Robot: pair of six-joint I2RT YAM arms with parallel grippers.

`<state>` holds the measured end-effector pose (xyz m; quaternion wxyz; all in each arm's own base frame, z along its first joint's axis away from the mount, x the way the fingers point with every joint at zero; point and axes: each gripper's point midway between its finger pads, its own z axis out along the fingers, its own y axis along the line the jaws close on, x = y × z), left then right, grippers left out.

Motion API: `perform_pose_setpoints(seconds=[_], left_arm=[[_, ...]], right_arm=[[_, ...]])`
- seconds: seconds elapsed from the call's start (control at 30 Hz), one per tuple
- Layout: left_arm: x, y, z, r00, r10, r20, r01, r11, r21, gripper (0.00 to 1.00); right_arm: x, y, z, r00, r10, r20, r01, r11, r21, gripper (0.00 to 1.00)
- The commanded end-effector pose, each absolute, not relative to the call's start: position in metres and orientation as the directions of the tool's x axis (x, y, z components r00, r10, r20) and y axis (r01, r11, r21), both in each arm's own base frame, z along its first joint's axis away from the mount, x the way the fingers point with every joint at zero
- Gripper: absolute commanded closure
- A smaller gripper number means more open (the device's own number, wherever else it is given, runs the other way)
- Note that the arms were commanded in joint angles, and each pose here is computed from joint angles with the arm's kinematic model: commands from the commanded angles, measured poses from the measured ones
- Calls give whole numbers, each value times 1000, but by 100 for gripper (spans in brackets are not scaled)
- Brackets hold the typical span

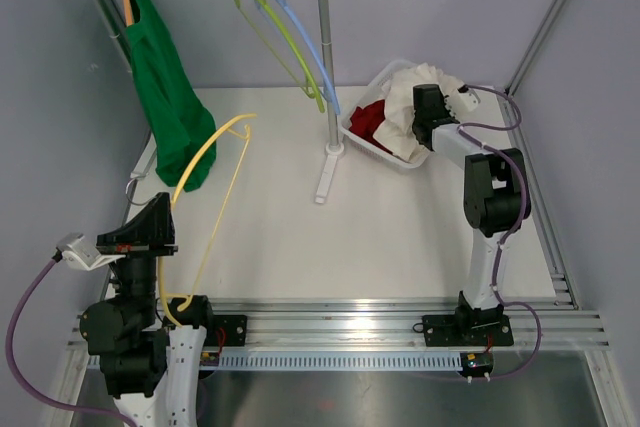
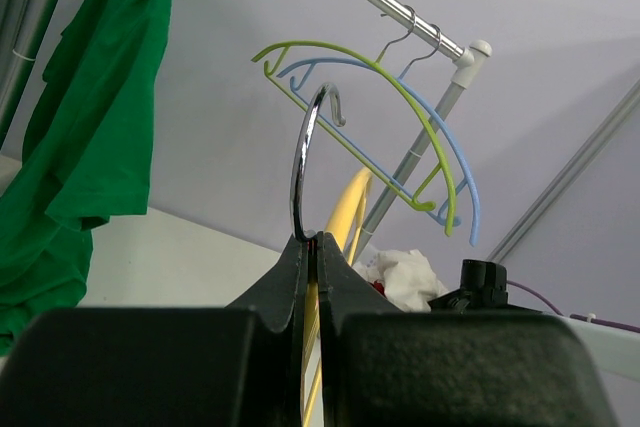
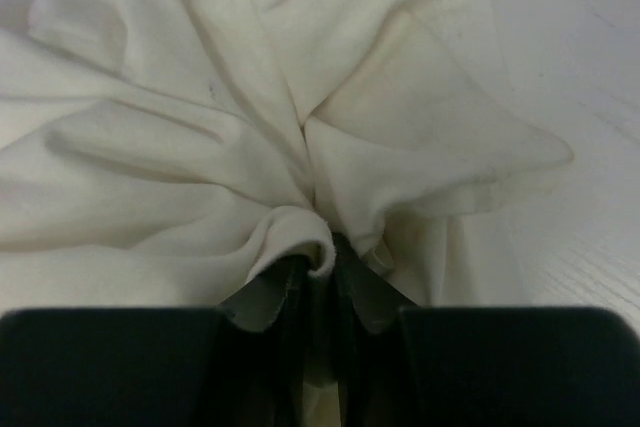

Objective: Remove the t-shirt from the hanger
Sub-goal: Place the tshirt into the basket

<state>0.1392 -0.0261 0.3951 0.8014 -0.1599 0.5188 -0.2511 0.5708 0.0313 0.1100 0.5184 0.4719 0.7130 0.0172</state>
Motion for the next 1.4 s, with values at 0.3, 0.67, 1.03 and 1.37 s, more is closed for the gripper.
perform_pose_setpoints(seconds=[0.3, 0.67, 1.03, 1.37], left_arm=[[75, -34, 433, 503, -557, -661, 376, 830, -413, 100], [77, -34, 432, 500, -557, -663, 375, 830, -413, 100], [78, -31, 432, 508, -548, -664, 358, 836, -416, 100], [106, -17, 433, 485, -488, -725, 237, 872, -428, 100]], right_arm=[[549, 51, 194, -71, 499, -864, 528, 753, 392, 51], [511, 55, 240, -71, 461, -885, 467, 799, 379, 1], [437, 78, 289, -24, 456, -890, 239, 867, 438, 0], [398, 92, 305, -11, 459, -888, 51, 887, 458, 0]])
